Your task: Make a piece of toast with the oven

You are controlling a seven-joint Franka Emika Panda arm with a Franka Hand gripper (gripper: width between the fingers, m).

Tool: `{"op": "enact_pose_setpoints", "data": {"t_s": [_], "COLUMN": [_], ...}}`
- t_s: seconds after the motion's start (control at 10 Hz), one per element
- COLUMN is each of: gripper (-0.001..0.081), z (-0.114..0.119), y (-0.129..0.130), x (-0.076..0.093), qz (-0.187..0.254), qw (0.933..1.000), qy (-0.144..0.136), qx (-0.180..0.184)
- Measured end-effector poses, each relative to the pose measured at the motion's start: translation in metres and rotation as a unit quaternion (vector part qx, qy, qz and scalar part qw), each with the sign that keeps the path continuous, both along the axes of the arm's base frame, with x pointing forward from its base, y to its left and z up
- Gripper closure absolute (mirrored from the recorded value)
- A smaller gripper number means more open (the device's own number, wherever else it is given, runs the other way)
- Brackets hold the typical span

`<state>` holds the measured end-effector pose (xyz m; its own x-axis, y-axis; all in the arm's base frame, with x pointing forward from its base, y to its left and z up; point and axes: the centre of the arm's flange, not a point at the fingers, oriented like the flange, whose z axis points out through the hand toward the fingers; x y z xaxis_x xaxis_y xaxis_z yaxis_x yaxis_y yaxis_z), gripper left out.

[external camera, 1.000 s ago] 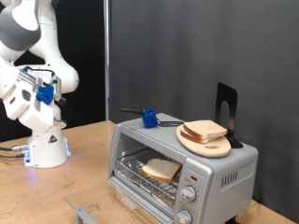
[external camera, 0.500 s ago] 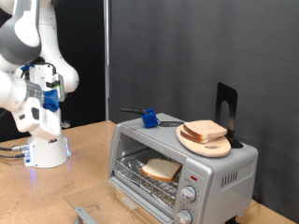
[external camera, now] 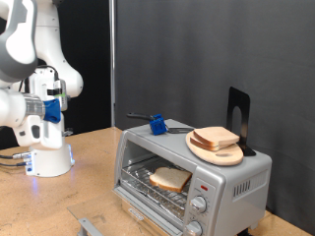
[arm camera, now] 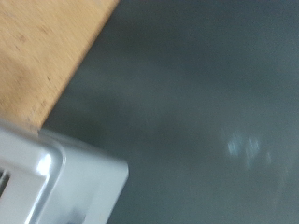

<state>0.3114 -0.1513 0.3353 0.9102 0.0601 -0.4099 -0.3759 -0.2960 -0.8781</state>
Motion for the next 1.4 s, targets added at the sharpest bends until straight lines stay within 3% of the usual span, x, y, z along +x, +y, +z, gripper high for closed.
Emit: {"op": "enact_pose_setpoints", "data": {"t_s": [0.2,0.3,0.5,0.7,0.9,1.0,1.1,1.4], "gripper": [-0.0002,-0.0002,-0.0002,-0.0002,-0.0002,-0.0002,-0.0002,-0.0002], "z": [-0.004,-0.010,-0.020,-0.018,-0.015,-0.015,-0.015,-0.017], "y": [-0.028,-0.043,-0.067,-0.065,-0.074,-0.081,-0.089,-0.115], "x": [0.000,0.002,0.009,0.014,0.042,0.053,0.064,0.094], "qz": [-0.056,-0.077,-0.105,-0.119,-0.202,-0.218,-0.217,-0.170], "qw": [0.9945,0.9915,0.9887,0.9867,0.9689,0.9637,0.9638,0.9746], "qy": [0.062,0.076,0.080,0.072,0.077,0.093,0.104,0.123], "qx": [0.063,0.072,0.072,0.085,0.121,0.123,0.115,0.077]}}
